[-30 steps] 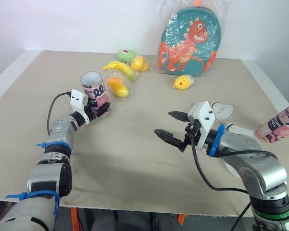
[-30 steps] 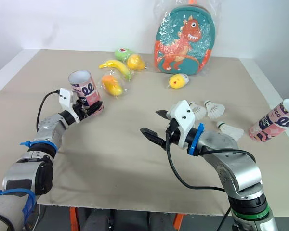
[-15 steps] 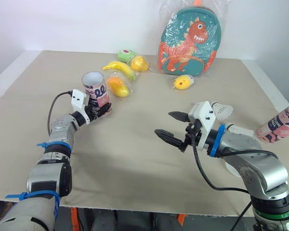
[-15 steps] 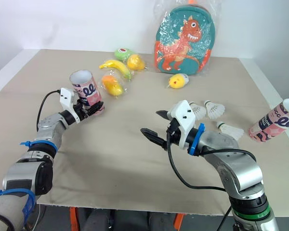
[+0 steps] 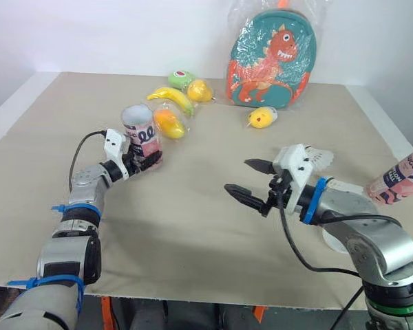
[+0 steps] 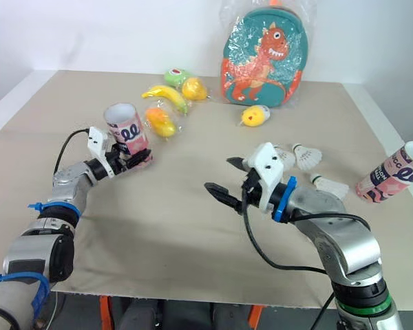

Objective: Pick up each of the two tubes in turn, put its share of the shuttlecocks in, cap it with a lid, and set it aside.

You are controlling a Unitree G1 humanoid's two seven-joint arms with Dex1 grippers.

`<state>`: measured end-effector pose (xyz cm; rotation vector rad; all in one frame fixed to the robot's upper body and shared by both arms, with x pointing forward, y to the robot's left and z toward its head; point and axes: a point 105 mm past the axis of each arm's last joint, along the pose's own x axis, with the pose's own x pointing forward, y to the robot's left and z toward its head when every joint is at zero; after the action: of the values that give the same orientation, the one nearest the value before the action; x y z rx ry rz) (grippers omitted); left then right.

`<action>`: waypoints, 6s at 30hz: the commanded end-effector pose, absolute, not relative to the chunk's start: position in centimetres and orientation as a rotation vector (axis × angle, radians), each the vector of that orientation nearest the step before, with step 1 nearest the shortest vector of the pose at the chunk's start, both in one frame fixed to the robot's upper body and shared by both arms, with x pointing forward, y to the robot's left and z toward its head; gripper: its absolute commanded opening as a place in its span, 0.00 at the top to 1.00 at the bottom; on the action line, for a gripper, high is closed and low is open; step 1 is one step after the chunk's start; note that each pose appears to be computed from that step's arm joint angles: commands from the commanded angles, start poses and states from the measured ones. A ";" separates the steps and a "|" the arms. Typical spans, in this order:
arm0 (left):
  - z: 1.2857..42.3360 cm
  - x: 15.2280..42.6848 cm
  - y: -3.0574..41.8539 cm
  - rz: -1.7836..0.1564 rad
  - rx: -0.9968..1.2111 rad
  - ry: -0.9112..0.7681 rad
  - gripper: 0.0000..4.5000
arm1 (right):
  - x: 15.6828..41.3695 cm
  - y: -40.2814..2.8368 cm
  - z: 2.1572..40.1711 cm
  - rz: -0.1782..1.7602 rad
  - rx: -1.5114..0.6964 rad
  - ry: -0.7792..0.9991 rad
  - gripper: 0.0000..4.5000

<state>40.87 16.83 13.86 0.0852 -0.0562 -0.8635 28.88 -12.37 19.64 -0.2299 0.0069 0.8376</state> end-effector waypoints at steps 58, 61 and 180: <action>12.3 28.1 16.9 -1.771 0.684 0.509 0.19 | 27.8 -9.3 23.8 1.205 -0.447 -0.154 0.98; 12.4 28.5 16.7 -1.767 0.680 0.503 0.19 | 25.6 -7.9 25.1 1.358 -0.552 -0.162 0.98; 14.4 29.8 12.5 -1.814 0.624 0.261 0.19 | 26.0 -4.9 26.4 1.544 -1.096 -0.145 0.98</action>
<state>29.75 12.55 13.65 0.6033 0.2839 -1.8169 26.25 -5.27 25.30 -1.0347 -0.0925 1.5479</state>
